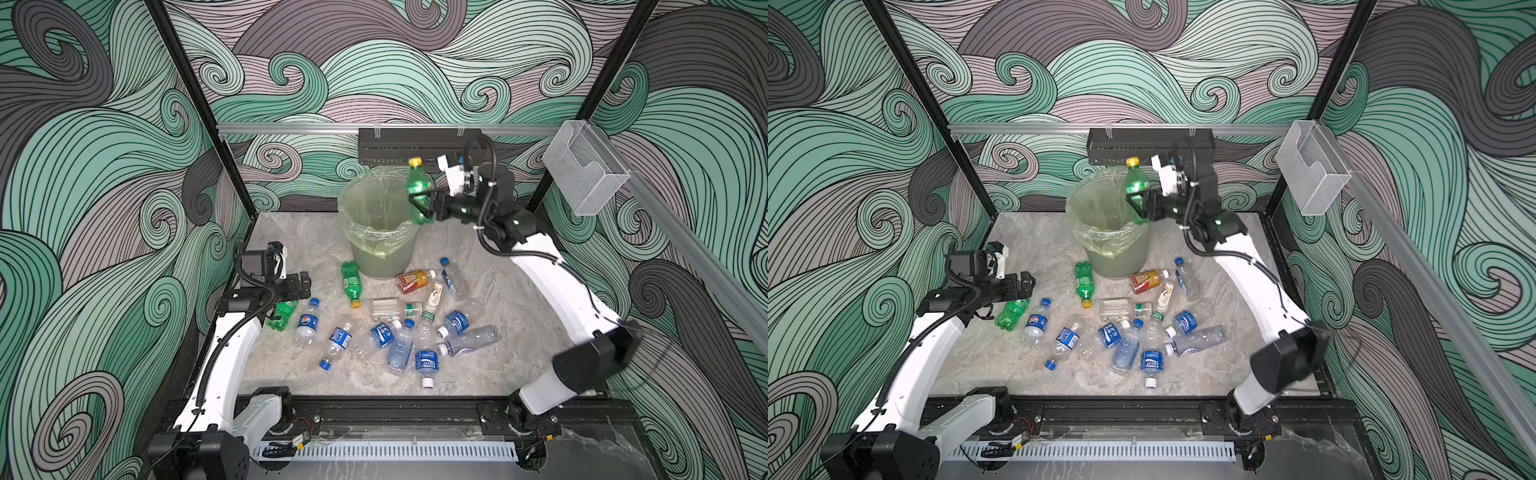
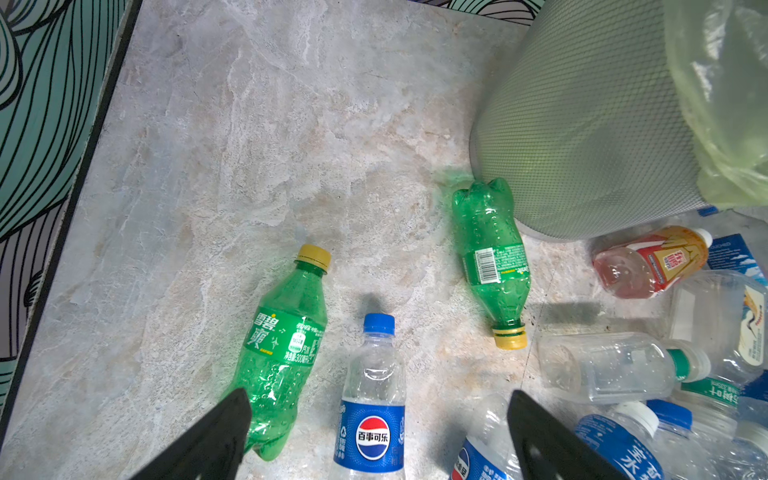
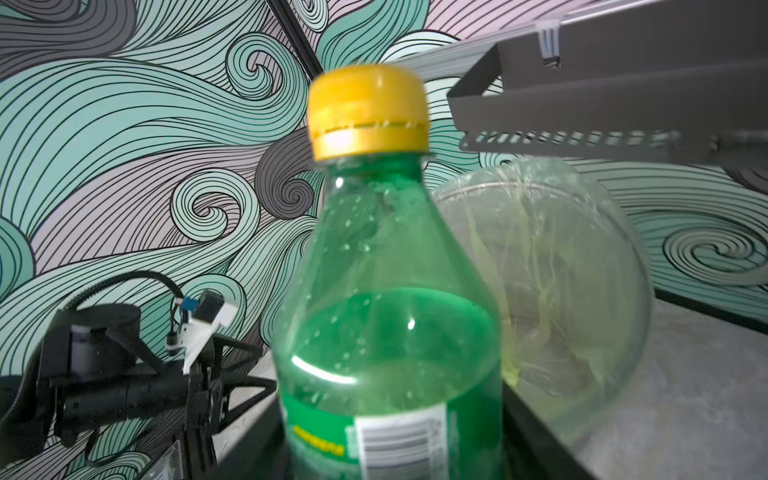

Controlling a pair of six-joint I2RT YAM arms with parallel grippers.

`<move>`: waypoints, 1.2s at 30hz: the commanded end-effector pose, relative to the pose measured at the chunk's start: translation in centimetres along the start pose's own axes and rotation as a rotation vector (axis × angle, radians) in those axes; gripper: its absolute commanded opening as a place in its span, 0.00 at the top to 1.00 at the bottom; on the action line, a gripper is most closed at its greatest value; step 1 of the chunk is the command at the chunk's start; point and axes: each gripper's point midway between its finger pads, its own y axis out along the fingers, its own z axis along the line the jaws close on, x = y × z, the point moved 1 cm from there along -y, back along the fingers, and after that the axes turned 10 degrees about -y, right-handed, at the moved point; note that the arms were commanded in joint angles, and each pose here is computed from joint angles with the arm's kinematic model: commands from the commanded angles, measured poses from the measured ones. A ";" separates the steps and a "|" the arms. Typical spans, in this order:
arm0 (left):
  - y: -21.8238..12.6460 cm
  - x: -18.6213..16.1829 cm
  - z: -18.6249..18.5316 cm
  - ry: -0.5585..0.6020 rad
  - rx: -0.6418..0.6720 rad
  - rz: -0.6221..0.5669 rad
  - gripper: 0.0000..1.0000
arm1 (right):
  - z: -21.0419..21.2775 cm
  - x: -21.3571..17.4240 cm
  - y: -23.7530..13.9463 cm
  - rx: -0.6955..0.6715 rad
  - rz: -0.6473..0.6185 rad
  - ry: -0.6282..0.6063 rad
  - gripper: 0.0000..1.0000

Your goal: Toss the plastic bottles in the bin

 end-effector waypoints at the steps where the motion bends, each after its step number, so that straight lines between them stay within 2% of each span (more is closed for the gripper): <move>1: -0.6 0.7 0.4 -0.004 0.043 -0.006 0.02 | -0.4 1.2 3.1 -0.015 -0.005 0.045 0.08; 4: -1.0 0.6 1.2 0.011 0.092 -0.004 0.02 | 0.1 1.6 2.5 -0.018 -0.040 0.011 0.05; 8: -0.9 0.2 1.8 0.018 0.126 0.012 0.01 | 0.7 0.9 0.0 -0.043 -0.048 -0.041 0.02; 18: 0.9 -0.9 3.3 -0.014 0.206 0.103 0.01 | 3.0 -5.1 -6.3 -0.040 0.019 -0.116 0.00; 28: 3.1 -1.8 4.7 -0.024 0.295 0.212 0.03 | 3.1 -12.1 -9.7 -0.081 0.098 -0.077 0.00; 36: 4.9 -3.1 7.0 -0.108 0.450 0.327 0.05 | 2.7 -16.4 -10.7 -0.101 0.169 -0.027 0.00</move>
